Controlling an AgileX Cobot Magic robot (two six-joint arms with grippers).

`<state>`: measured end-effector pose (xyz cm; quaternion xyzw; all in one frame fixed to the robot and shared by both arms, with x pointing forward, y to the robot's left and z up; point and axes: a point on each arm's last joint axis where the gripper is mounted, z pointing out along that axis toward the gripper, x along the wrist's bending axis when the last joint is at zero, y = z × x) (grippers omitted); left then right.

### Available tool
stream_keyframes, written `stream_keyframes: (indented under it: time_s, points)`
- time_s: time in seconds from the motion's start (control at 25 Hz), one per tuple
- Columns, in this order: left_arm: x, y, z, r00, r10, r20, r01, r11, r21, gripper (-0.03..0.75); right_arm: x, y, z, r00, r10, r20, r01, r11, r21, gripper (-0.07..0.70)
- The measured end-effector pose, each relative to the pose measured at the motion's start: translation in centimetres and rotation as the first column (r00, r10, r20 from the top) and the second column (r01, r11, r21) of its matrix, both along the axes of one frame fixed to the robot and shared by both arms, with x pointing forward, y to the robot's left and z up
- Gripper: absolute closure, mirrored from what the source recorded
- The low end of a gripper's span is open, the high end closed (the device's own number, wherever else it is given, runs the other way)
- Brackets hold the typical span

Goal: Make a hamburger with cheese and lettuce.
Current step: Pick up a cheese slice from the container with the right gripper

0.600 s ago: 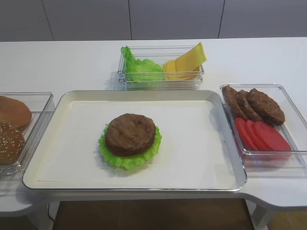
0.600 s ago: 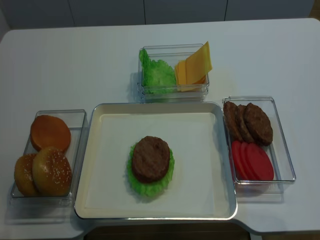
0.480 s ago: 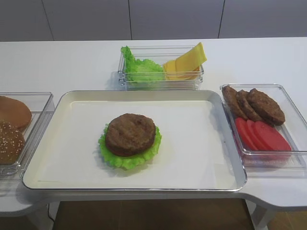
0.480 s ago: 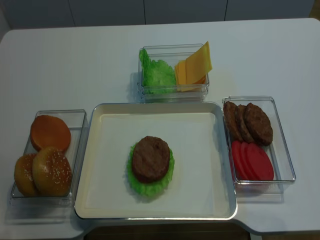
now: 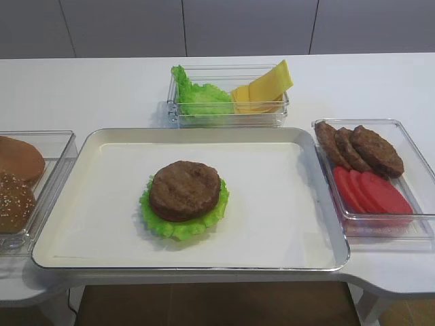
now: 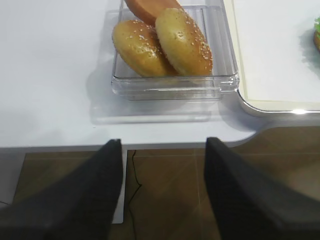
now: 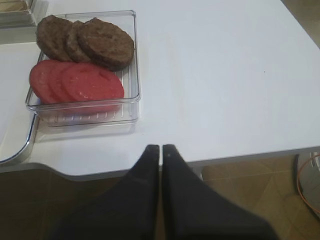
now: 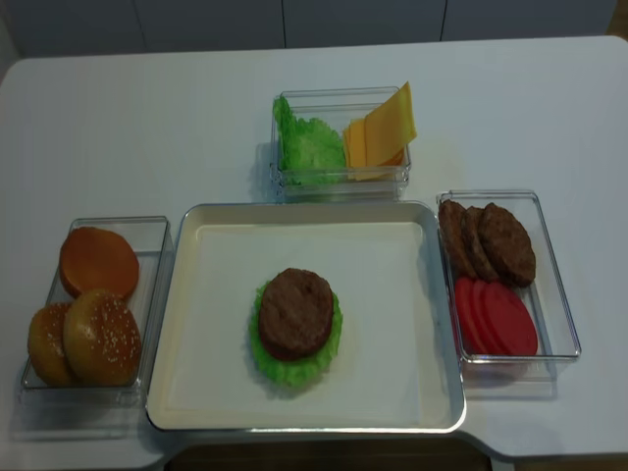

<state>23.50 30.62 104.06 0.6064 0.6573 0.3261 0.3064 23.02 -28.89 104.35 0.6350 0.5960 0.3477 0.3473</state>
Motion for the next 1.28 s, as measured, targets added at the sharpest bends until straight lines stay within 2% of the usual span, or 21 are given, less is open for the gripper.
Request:
stream_keyframes:
  time_s: [1.28]
  points:
    - [0.01, 0.00, 0.00, 1.000, -0.010, 0.000, 0.010, 1.000, 0.000, 0.324, 0.00, 0.02, 0.00, 1.000, 0.001, 0.000, -0.001, 1.000, 0.002, 0.608]
